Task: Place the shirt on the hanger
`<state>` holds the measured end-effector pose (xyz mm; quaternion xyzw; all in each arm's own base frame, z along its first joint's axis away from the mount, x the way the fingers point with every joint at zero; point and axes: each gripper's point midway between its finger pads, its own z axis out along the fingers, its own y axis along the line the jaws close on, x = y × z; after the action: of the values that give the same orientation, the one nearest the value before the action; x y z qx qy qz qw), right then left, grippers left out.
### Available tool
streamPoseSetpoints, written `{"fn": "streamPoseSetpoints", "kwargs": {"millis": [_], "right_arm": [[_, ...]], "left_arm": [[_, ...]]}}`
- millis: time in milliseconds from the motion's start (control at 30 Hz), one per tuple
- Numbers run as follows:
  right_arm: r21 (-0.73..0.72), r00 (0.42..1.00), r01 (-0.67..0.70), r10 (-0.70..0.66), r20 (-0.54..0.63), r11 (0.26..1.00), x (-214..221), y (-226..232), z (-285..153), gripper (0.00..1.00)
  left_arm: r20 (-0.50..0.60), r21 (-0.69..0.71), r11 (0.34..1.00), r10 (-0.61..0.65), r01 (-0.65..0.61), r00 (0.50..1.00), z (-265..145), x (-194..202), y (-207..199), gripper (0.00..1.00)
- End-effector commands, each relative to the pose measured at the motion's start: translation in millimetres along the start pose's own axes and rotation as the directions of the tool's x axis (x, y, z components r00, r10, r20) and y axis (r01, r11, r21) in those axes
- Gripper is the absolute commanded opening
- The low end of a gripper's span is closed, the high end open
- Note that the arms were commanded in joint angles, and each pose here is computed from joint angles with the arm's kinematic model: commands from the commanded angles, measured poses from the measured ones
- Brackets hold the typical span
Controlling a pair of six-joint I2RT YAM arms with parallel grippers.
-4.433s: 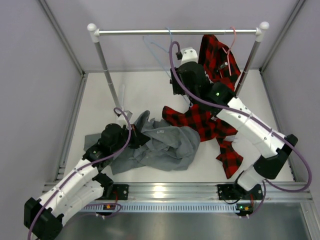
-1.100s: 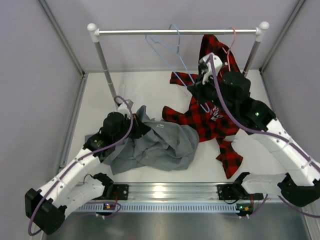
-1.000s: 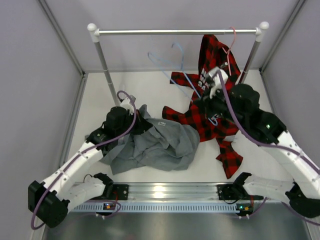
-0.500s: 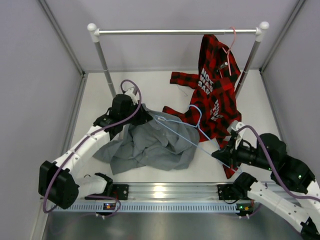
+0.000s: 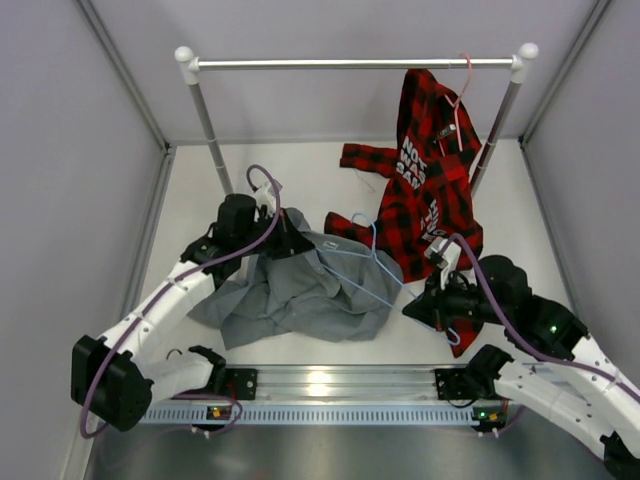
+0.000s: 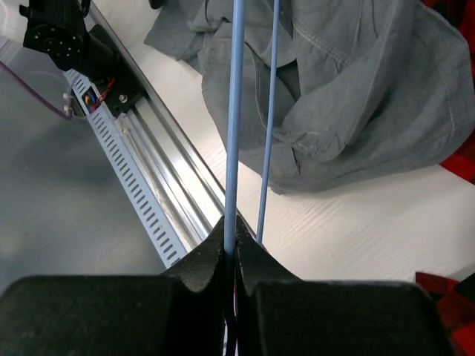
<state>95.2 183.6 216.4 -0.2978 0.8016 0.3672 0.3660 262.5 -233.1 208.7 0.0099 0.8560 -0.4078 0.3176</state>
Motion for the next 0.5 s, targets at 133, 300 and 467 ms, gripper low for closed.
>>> {"fn": "streamPoseSetpoints", "kwargs": {"millis": [133,300,467], "right_arm": [[-0.004,0.982,-0.012,0.013,0.189,1.000,-57.9,-0.8,22.2,0.00],[-0.054,0.964,0.058,-0.042,0.263,0.997,-85.1,5.4,39.1,0.00],[-0.259,0.964,0.191,-0.131,0.231,0.947,-74.4,33.2,57.3,0.00]], "left_arm": [[-0.013,0.214,0.968,0.138,-0.133,0.990,-31.1,9.0,-43.4,0.00],[-0.018,0.289,0.924,0.267,-0.250,0.964,-55.3,6.2,-72.9,0.00],[-0.065,0.274,0.891,0.393,-0.362,0.917,-75.8,8.1,-86.8,0.00]]}}
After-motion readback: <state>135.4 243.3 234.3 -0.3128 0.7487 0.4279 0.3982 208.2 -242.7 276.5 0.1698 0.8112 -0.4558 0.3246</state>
